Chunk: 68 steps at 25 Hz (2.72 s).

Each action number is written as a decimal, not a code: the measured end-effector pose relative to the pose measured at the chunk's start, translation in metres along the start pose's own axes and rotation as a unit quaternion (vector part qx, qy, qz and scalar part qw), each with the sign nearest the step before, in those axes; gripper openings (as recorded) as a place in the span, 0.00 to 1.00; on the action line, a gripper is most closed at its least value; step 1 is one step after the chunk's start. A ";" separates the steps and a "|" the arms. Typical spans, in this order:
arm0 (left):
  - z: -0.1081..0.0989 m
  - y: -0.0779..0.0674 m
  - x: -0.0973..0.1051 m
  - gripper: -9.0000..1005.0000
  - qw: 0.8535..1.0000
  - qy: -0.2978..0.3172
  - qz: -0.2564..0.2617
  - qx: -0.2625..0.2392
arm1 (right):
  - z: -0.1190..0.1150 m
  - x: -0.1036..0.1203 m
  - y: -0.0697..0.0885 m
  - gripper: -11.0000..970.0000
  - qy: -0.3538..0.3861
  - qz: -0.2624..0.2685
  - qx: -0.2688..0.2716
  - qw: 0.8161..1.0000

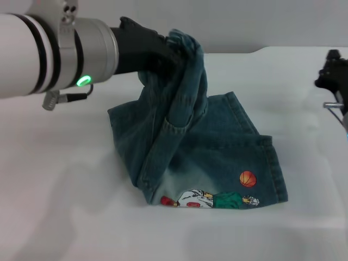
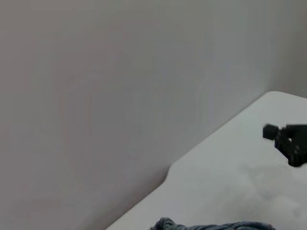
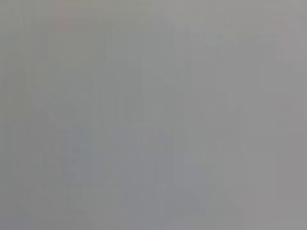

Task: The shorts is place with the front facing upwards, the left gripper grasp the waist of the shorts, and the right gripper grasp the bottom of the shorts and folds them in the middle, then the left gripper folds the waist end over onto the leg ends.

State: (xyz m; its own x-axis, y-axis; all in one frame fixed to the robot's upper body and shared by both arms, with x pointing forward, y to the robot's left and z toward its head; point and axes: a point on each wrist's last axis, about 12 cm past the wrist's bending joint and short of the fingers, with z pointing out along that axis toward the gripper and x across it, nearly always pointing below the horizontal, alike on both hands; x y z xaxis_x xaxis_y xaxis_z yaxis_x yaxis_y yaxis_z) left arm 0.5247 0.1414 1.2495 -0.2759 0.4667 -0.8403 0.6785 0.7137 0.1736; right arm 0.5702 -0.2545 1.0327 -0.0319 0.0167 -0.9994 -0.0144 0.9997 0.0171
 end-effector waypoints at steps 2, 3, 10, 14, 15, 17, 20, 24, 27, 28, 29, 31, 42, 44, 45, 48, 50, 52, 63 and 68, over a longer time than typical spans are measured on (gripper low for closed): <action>0.000 -0.002 0.001 0.08 1.000 0.000 0.001 0.003 | 0.000 -0.001 -0.003 0.01 -0.001 0.002 0.009 1.000; 0.002 -0.009 0.001 0.08 1.000 0.000 0.002 0.016 | 0.000 0.000 -0.004 0.01 -0.001 0.002 0.010 1.000; 0.006 -0.027 0.003 0.08 0.999 -0.015 0.004 0.046 | 0.000 -0.002 -0.009 0.01 -0.007 0.001 0.019 1.000; 0.011 -0.039 0.009 0.08 0.998 -0.019 -0.003 0.067 | 0.000 -0.003 -0.012 0.01 -0.013 -0.002 0.024 1.000; 0.012 -0.041 0.011 0.08 0.997 -0.019 -0.005 0.071 | 0.000 -0.003 -0.012 0.01 -0.013 -0.002 0.024 1.000; 0.014 -0.044 0.013 0.08 0.997 -0.018 -0.008 0.076 | 0.000 -0.003 -0.012 0.01 -0.013 -0.005 0.024 1.000; 0.017 -0.047 0.015 0.08 0.996 -0.015 -0.013 0.085 | 0.000 -0.003 -0.013 0.01 -0.014 -0.012 0.024 1.000; 0.022 -0.051 0.018 0.08 0.995 -0.020 -0.023 0.095 | -0.001 -0.002 -0.013 0.01 -0.013 -0.015 0.025 0.999; 0.028 -0.052 0.020 0.08 0.994 -0.033 -0.033 0.094 | -0.001 -0.002 -0.013 0.01 -0.013 -0.015 0.026 0.999; 0.030 -0.053 0.021 0.08 0.994 -0.039 -0.036 0.093 | -0.002 -0.002 -0.013 0.01 -0.013 -0.015 0.026 0.999; 0.032 -0.055 0.022 0.08 0.994 -0.045 -0.036 0.095 | -0.002 -0.002 -0.014 0.01 -0.013 -0.015 0.026 0.999; 0.036 -0.061 0.025 0.08 0.993 -0.054 -0.030 0.100 | -0.004 -0.002 -0.014 0.01 -0.016 -0.015 0.027 0.999; 0.045 -0.066 0.031 0.33 0.992 -0.067 -0.025 0.100 | -0.010 0.000 -0.017 0.01 -0.024 -0.015 0.031 0.999; 0.046 -0.067 0.032 0.38 0.992 -0.065 -0.025 0.101 | -0.012 0.000 -0.016 0.01 -0.026 -0.013 0.031 0.999; 0.046 -0.067 0.032 0.41 0.992 -0.065 -0.025 0.101 | -0.012 0.000 -0.015 0.01 -0.027 -0.011 0.031 0.999; 0.045 -0.068 0.034 0.53 0.992 -0.067 -0.030 0.100 | -0.015 0.000 -0.015 0.01 -0.031 -0.008 0.032 0.999; 0.044 -0.064 0.036 0.62 0.993 -0.084 -0.031 0.083 | -0.018 -0.002 -0.015 0.01 -0.043 -0.016 0.036 0.998; 0.043 -0.051 0.044 0.71 0.993 -0.112 -0.020 0.036 | -0.028 -0.005 -0.013 0.01 -0.066 -0.038 0.044 0.996; 0.046 0.060 0.148 0.85 0.938 -0.214 -0.077 -0.263 | -0.107 -0.013 -0.030 0.02 -0.176 -0.066 0.149 0.971; 0.052 0.072 0.186 0.85 0.920 -0.236 -0.101 -0.298 | -0.134 -0.003 -0.041 0.03 -0.162 -0.030 0.177 0.970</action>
State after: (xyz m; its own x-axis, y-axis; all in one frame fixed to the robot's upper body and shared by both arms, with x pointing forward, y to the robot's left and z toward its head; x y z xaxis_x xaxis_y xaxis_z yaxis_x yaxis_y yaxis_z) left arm 0.5575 0.2524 1.0789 0.0660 0.1159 -0.9911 0.1136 0.9859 0.1229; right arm 0.4374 -0.2978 1.0389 0.2746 -0.0948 -0.9569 0.3401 0.9404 0.0044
